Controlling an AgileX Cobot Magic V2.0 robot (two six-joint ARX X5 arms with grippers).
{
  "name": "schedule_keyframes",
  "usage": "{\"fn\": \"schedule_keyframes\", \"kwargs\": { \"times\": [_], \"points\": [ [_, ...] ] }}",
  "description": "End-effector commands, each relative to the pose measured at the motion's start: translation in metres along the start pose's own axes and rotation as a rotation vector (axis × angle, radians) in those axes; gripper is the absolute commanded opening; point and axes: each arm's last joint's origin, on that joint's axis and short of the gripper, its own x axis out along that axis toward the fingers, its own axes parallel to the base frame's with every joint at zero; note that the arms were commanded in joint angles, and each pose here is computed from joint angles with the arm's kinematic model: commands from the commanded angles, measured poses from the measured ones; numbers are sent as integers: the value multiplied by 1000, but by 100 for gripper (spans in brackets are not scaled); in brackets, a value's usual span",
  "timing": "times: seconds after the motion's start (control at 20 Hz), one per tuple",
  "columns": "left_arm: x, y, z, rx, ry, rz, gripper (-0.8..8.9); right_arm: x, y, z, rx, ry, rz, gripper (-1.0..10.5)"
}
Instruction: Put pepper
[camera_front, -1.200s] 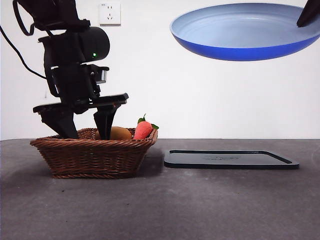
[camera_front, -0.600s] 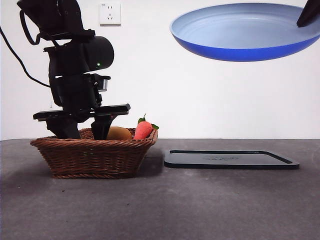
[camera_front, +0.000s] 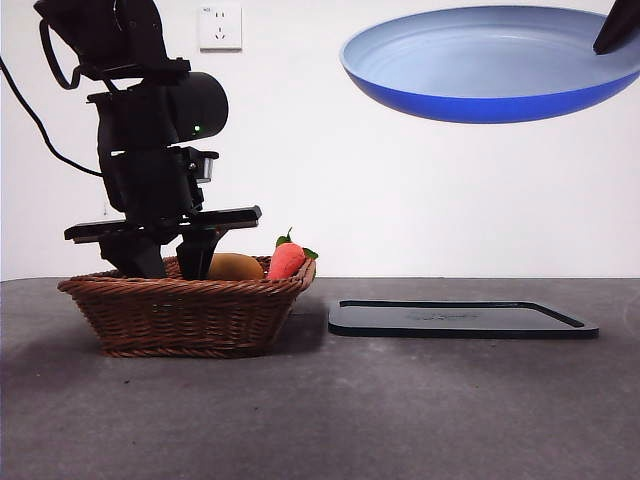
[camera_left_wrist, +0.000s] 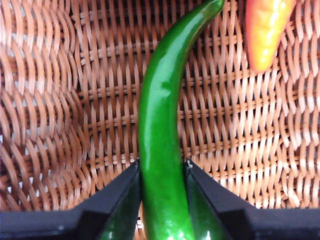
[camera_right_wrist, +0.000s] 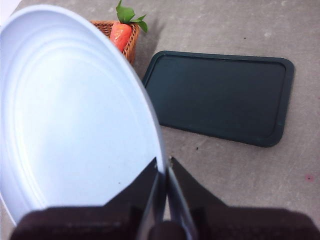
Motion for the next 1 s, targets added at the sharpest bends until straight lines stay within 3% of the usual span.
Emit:
{"fn": "schedule_keyframes", "kwargs": {
  "times": [0.05, 0.45, 0.85, 1.0],
  "points": [
    [-12, -3, 3, -2, -22, -11, 97, -3, 2, 6, -12, -26, 8, 6],
    [-63, -10, 3, 16, -98, -191, 97, 10, -4, 7, 16, 15, 3, 6],
    [-118, -41, -17, 155, -210, -306, 97, 93, -37, -4, 217, 297, -11, 6],
    [-121, -64, -29, 240, -198, -340, 97, 124, -40, -12, 262, 387, 46, 6]
  ]
}}
